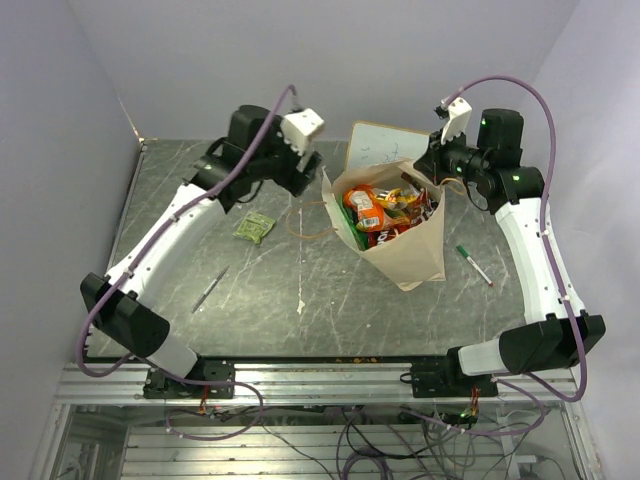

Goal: Place the snacks into the paper bag
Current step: Pick up the snack from the center of the board.

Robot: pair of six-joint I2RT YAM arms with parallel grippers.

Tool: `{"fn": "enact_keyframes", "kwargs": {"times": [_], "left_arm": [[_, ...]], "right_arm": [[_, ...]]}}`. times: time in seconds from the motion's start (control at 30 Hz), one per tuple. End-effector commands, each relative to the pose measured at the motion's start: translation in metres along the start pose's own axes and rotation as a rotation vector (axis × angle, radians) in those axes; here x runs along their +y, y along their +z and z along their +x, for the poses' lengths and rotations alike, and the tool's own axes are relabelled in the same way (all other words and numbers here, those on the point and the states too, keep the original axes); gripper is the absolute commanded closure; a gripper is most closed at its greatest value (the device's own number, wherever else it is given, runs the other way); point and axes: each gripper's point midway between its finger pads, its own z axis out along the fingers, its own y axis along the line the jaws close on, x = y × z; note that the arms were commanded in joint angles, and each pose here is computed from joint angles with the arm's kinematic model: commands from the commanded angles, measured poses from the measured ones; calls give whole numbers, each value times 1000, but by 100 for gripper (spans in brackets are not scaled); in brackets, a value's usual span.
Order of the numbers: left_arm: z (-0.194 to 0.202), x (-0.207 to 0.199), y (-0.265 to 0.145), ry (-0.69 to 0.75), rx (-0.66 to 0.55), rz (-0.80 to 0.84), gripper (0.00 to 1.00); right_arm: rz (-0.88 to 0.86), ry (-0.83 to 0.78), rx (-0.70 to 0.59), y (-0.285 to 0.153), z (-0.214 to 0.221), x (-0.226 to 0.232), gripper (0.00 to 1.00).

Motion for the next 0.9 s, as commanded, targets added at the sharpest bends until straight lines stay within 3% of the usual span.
{"fn": "enact_keyframes", "kwargs": {"times": [0.0, 0.3, 0.53, 0.87], "left_arm": [[34, 43, -16, -102, 46, -75, 12], [150, 106, -18, -295, 251, -181, 12], [244, 107, -6, -372, 451, -186, 12], [301, 102, 17, -403, 579, -168, 12]], "right_arm": [[0, -7, -35, -13, -8, 3, 100], [-4, -8, -38, -14, -6, 5, 100], [-10, -7, -37, -13, -6, 5, 100], [-15, -7, -32, -11, -4, 5, 100]]}}
